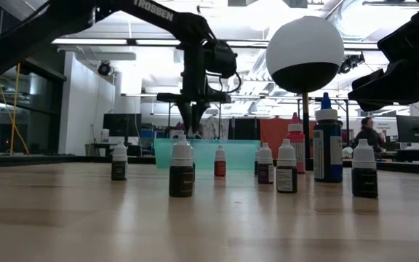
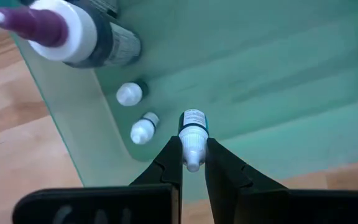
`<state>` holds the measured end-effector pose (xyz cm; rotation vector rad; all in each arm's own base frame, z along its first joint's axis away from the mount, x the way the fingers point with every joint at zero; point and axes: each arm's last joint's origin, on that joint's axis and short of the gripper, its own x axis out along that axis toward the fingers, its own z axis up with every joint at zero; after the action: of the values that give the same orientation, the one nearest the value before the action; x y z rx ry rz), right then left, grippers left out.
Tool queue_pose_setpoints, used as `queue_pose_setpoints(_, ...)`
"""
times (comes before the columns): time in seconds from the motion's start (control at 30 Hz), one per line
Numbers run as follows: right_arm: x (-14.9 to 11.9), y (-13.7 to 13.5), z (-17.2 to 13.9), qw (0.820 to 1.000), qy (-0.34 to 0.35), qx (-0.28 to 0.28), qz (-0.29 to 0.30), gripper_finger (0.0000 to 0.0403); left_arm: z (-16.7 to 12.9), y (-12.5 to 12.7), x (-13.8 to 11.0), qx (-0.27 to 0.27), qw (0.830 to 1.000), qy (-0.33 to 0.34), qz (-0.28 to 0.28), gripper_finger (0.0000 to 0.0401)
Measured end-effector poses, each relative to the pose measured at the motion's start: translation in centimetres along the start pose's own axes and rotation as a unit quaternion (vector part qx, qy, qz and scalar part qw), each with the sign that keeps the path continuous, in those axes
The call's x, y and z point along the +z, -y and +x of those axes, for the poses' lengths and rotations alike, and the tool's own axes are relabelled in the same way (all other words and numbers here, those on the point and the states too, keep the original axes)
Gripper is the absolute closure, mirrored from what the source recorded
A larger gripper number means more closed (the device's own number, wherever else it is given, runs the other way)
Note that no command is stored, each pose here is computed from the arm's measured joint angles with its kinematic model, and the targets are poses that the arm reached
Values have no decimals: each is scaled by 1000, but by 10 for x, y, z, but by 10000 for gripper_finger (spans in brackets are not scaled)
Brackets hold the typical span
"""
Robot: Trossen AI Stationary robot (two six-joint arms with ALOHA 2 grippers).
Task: Pick & Place food coloring
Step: Put the small blue food coloring bottle into the bin
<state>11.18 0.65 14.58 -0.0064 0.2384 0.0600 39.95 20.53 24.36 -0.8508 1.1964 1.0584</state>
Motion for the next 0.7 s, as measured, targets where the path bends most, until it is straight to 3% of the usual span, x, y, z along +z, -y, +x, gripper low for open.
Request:
queue_pose_setpoints(0.27,0,0,0,1000,0,0,0,402,9,0,5,27,998,28,-58,371)
queue_pose_setpoints(0.7,0,0,0,1000,0,0,0,402,32,-5,3,22,998,0,-63,371)
